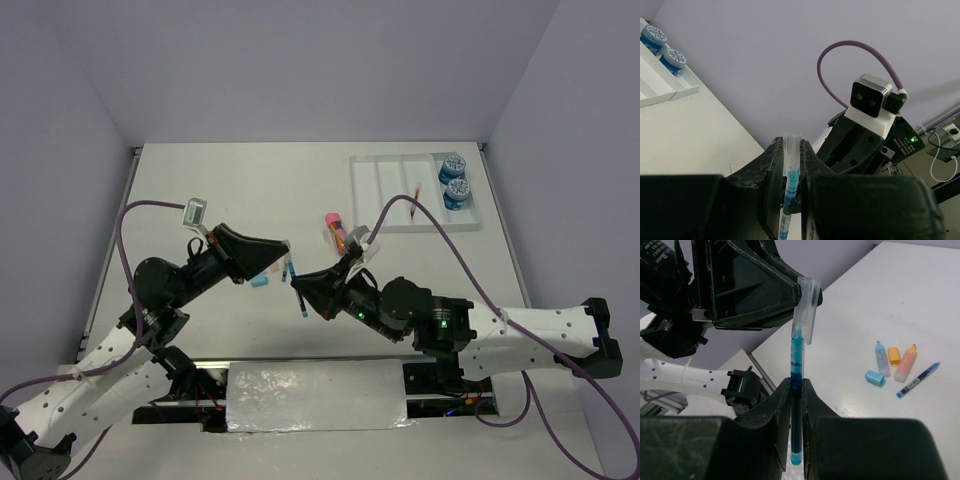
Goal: Sort the stationery into containers
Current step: Close the pen cap on the pen.
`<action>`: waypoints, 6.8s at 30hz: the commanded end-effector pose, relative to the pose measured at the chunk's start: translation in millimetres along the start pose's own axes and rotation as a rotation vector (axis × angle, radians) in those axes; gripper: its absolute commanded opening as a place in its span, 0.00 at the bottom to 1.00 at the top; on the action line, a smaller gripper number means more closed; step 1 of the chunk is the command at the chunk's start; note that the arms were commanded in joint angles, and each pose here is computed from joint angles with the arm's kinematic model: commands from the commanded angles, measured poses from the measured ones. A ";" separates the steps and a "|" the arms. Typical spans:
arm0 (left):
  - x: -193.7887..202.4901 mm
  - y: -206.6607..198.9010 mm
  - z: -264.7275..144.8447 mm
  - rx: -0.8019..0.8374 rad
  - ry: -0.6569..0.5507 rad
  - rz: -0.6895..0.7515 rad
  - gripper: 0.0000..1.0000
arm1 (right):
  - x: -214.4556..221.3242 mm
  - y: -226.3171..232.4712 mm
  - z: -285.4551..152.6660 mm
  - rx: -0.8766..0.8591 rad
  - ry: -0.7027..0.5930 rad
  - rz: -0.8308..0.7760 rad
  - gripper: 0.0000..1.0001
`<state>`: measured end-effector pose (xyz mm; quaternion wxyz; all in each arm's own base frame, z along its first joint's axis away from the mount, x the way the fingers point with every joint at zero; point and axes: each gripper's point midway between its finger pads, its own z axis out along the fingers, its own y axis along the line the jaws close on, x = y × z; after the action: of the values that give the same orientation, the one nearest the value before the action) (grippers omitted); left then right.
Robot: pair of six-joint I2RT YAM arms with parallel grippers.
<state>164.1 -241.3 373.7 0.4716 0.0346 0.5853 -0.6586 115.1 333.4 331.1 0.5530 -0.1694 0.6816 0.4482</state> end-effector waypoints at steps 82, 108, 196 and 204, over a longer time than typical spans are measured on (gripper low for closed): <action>-13.8 -137.4 -36.2 0.461 0.135 0.600 0.00 | -73.1 116.5 20.6 -0.598 -0.075 -0.127 0.46; -85.7 -118.0 -18.8 0.058 -0.029 0.690 0.91 | -43.5 88.8 38.0 -0.482 0.000 -0.160 0.00; 22.1 -22.8 -9.6 -0.124 0.284 0.407 0.19 | -164.5 87.5 -13.5 -0.531 -0.262 -0.170 0.00; -65.9 -84.1 4.0 -0.142 0.081 0.584 0.89 | -140.9 74.6 -9.6 -0.504 -0.231 -0.148 0.00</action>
<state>143.0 -234.3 456.5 0.5824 0.1891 0.6195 -0.4911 108.9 345.9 448.3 0.5593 -0.3320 0.5277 0.5464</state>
